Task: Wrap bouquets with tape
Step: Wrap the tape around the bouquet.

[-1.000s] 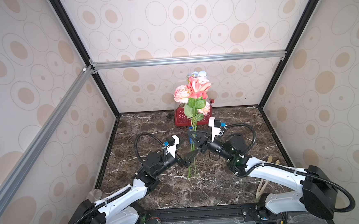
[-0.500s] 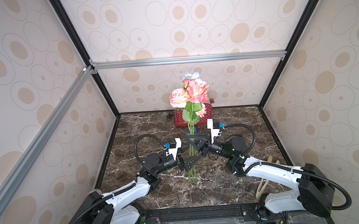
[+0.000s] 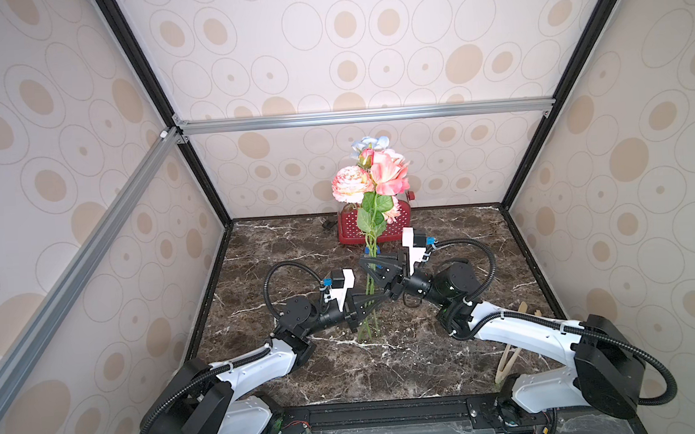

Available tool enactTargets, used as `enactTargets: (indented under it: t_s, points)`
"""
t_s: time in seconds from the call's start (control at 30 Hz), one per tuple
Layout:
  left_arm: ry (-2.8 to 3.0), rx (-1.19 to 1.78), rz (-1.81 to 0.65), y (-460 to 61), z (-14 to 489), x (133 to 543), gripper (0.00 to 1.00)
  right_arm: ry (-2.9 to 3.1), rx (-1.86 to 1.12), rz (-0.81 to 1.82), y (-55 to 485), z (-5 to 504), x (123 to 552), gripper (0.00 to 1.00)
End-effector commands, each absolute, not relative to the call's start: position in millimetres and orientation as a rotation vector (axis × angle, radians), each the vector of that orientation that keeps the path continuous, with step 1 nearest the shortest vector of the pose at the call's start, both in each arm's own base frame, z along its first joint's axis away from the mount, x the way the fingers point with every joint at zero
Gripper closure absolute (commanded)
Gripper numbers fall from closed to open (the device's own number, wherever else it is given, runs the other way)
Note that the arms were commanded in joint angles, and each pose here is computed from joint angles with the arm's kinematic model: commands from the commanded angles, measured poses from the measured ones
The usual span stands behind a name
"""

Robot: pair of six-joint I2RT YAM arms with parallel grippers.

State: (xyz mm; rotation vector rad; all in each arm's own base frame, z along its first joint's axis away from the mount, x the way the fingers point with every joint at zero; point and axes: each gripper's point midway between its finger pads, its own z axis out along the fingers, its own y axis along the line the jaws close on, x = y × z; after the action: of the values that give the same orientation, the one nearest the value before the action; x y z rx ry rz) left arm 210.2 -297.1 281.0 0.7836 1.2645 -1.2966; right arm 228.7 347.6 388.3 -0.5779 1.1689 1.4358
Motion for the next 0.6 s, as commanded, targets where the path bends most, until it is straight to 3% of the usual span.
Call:
enactTargets:
  t_s: [0.0, 0.1, 0.17, 0.27, 0.33, 0.57]
  points:
    - [1.221, 0.757, -1.235, -293.5, 295.8, 220.5, 1.00, 1.088, -0.576, 1.481, 345.5, 411.8, 218.9, 1.00]
    - [1.273, 0.720, -1.173, -290.4, 290.4, 231.7, 1.00, 1.125, -0.544, 1.461, 345.2, 406.6, 225.9, 0.97]
    - [1.315, 0.683, -1.102, -285.9, 286.2, 242.0, 1.00, 1.198, -0.477, 1.419, 343.4, 396.3, 239.8, 0.76]
    - [1.401, 0.574, -0.933, -270.3, 278.9, 266.9, 1.00, 1.433, -0.305, 1.268, 337.2, 362.2, 274.4, 0.51]
    - [1.454, 0.500, -0.824, -257.3, 274.5, 282.3, 1.00, 1.556, -0.232, 1.158, 333.7, 341.4, 286.8, 0.40]
    - [1.514, 0.430, -0.683, -242.3, 268.4, 297.1, 1.00, 1.615, -0.204, 1.095, 342.9, 326.4, 290.5, 0.30]
